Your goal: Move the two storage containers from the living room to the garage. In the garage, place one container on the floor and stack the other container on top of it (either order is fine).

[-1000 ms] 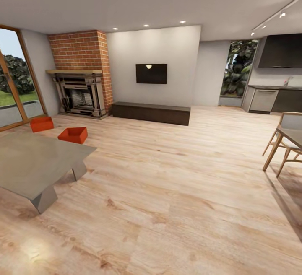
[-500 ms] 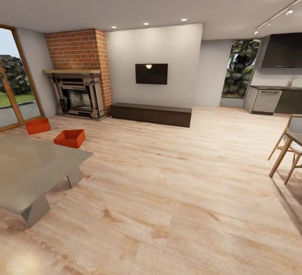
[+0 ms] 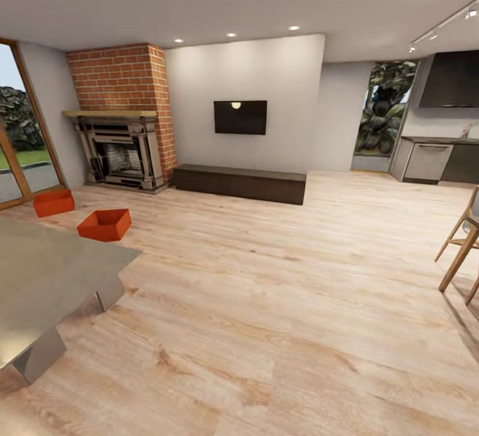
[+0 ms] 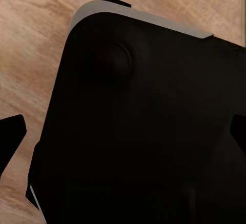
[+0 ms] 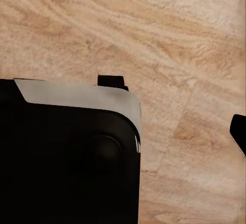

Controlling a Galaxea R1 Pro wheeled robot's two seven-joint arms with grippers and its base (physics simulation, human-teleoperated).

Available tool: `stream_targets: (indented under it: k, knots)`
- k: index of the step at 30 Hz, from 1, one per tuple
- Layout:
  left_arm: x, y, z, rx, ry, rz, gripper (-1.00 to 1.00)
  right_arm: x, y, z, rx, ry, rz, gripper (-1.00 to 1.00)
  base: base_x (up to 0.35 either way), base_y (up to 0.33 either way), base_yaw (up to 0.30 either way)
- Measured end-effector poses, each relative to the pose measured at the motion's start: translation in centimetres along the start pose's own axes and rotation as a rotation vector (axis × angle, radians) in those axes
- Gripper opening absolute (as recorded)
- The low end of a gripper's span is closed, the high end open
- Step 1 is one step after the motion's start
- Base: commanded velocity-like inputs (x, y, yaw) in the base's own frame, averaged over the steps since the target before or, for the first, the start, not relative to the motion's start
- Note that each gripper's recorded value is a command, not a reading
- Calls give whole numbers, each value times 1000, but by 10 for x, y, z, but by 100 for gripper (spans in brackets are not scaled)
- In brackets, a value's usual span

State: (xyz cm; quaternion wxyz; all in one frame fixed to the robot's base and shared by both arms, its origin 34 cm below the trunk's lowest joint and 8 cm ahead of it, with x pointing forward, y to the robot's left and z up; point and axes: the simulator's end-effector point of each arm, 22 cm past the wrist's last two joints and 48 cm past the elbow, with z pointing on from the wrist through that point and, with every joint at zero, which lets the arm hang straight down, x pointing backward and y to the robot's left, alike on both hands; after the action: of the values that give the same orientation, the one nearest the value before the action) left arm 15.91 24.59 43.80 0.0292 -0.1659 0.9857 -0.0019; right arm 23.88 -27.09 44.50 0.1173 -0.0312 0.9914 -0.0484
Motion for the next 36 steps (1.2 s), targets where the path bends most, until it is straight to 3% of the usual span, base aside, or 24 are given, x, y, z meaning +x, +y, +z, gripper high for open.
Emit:
stream_targets:
  k: [36]
  knots:
    - [0,0,0,0,0,0,100,2,0,0,2,10,1,100,322,0,0]
